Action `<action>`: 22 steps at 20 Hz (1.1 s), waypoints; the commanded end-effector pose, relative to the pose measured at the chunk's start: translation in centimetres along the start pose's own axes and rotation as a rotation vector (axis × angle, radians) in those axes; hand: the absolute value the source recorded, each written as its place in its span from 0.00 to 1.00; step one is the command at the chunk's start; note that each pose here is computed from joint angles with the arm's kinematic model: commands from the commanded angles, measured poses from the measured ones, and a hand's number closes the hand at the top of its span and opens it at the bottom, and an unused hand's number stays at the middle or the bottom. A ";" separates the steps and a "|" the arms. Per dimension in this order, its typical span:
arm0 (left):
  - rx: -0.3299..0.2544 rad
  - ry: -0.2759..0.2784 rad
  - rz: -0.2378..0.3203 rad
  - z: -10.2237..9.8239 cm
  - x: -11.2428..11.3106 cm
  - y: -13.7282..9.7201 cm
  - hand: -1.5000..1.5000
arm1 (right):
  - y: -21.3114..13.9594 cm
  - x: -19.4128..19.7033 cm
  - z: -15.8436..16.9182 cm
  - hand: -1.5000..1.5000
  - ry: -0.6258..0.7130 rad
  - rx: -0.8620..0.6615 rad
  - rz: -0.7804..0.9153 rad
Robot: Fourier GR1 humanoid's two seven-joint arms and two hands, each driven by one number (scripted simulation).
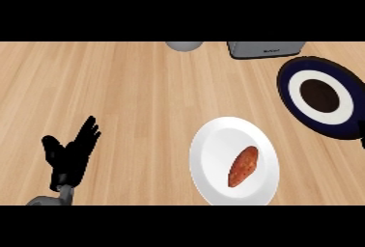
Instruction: Pick the sweet potato from the plate and place it in the plate
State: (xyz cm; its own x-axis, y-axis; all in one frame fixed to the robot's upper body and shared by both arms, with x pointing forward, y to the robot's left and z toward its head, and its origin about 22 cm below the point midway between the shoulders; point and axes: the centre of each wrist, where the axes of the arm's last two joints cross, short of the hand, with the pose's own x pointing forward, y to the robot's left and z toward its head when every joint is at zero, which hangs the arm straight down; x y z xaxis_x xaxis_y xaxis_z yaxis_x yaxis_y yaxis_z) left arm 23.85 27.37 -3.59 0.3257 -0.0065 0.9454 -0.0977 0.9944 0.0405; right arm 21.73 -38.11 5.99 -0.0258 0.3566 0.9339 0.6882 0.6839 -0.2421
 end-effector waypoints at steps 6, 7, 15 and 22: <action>-0.073 0.058 -0.002 1.5 -1.6 -1.9 0.50 | -4.1 1.3 12.4 0.00 -0.005 -0.136 0.161; -0.084 0.063 0.009 1.3 -2.0 -0.9 0.50 | -3.1 1.3 12.9 0.00 0.020 -0.092 0.174; -0.111 0.037 -0.007 0.5 -0.4 -2.9 0.50 | -4.0 5.0 14.1 0.00 0.219 0.279 0.486; -0.131 0.035 -0.003 -0.1 1.0 -4.2 0.50 | 0.9 9.7 13.7 0.00 0.318 0.338 0.604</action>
State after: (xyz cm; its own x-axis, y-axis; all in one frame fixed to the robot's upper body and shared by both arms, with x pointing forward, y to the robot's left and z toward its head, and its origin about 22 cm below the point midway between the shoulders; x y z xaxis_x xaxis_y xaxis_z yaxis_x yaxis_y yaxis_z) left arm 23.89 23.56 -3.45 0.3679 -0.0127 0.9298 0.0213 0.9998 0.0053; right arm 10.82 -27.95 9.67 0.4794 0.5481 0.6854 0.3147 0.6217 -0.7172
